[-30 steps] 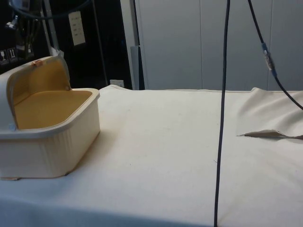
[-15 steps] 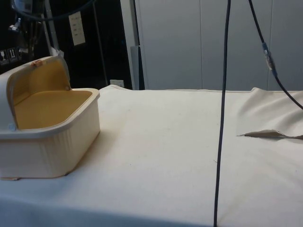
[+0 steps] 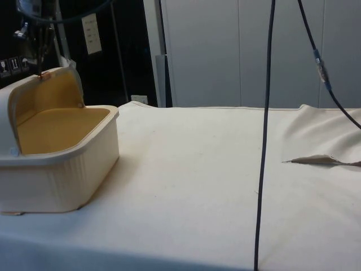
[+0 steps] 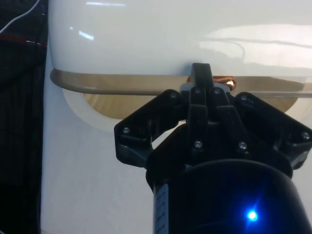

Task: Open the lid, then close it.

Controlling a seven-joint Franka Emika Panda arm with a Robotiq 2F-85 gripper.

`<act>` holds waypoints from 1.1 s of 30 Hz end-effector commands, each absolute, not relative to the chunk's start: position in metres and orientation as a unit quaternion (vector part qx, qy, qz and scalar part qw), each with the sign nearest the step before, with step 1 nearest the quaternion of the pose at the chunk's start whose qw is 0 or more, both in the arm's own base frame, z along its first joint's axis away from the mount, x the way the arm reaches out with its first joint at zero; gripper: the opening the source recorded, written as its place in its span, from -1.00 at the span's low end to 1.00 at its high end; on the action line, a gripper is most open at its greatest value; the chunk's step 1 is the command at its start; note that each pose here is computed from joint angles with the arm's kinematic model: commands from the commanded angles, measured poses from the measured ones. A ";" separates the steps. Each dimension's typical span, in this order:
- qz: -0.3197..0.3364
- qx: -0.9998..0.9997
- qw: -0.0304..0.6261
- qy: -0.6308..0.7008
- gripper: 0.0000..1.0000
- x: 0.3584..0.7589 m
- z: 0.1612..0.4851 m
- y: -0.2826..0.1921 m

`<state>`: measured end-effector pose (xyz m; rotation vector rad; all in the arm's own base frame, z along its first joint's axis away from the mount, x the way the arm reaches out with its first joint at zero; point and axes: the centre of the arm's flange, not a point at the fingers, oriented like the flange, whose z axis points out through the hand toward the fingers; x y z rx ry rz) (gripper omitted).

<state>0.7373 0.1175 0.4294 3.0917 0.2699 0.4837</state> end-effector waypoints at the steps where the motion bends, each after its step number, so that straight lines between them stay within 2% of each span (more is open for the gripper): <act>1: 0.157 0.984 -0.005 0.085 -1.00 0.737 0.431 0.117; 33: 0.158 0.984 -0.002 0.079 -1.00 0.739 0.425 0.115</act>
